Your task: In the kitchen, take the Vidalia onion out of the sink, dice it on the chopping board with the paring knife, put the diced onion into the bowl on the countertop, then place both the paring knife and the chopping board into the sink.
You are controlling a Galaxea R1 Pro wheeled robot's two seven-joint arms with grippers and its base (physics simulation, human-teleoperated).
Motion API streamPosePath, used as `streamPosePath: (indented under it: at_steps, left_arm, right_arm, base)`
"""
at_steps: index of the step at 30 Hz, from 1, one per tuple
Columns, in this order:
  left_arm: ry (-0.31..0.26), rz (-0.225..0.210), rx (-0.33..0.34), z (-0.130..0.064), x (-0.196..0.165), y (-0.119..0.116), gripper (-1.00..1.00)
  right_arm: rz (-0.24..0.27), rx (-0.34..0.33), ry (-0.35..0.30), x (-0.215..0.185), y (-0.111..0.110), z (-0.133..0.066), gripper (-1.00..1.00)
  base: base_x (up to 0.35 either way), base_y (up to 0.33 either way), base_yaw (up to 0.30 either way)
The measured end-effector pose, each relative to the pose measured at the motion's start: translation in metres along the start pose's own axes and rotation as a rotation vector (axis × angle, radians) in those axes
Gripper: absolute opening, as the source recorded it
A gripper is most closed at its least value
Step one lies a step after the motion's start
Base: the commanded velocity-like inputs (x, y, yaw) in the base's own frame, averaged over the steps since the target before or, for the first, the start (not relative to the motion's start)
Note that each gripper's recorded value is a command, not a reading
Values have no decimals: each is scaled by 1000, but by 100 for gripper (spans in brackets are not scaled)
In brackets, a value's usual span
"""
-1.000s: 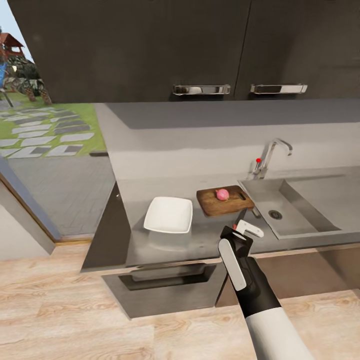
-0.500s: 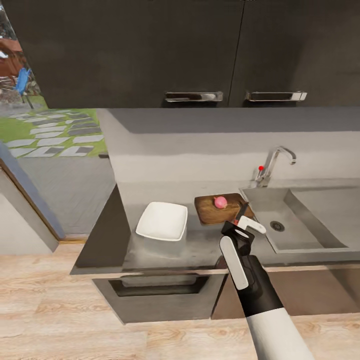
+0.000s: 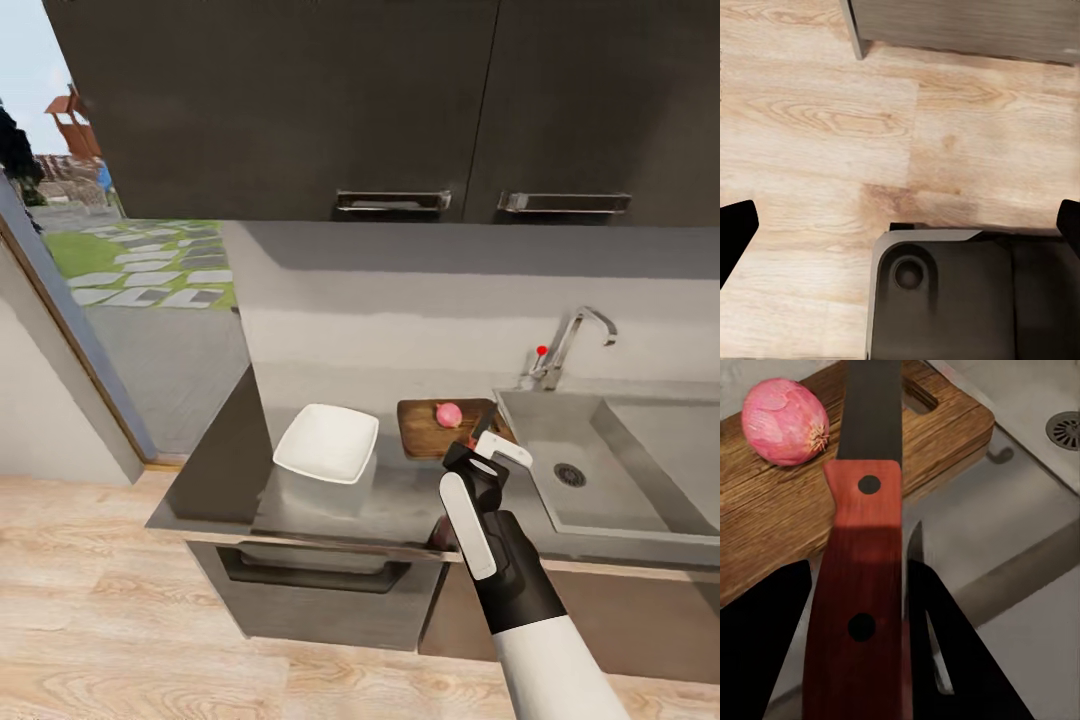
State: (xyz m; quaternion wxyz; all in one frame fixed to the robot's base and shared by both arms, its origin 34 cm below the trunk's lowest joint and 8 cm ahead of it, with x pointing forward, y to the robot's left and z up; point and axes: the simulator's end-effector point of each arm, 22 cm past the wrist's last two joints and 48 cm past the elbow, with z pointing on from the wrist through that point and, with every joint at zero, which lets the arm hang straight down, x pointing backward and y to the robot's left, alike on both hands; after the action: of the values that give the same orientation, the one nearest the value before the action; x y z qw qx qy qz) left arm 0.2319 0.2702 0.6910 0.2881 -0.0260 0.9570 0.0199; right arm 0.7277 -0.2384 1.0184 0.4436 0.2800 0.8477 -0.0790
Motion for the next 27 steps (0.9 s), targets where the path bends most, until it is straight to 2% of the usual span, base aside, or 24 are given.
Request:
streamPosePath:
  at_steps: [9, 14, 16, 19, 22, 24, 27]
  left_arm:
    - [0, 0, 0, 0, 0, 0, 100]
    - [0, -1, 1, 0, 0, -1, 100]
    - [1, -1, 0, 0, 1, -1, 100]
    - [3, 0, 0, 0, 2, 0, 100]
    - [4, 0, 1, 0, 2, -1, 100]
    - [4, 0, 0, 0, 2, -1, 100]
    - [5, 0, 0, 0, 3, -1, 100]
  right_arm:
    - [-35, 31, -46, -10, -7, -1, -100]
    - [-17, 12, -71, -22, -3, -6, -100]
    - [-6, -13, -87, -30, 2, -10, -100]
    - [5, -84, -107, -39, 17, -16, -100]
    - [11, -184, -147, -55, 40, -31, -100]
    - [4, -236, -181, -66, 54, -45, -100]
    - [-54, -279, -247, -80, 64, -59, -100]
  base:
    - [0, -47, 16]
    - [0, -225, 0]
    - [0, -113, 0]
    - [0, -44, 0]
    - [0, -16, 0]
    - [0, -6, 0]
    - [0, -3, 0]
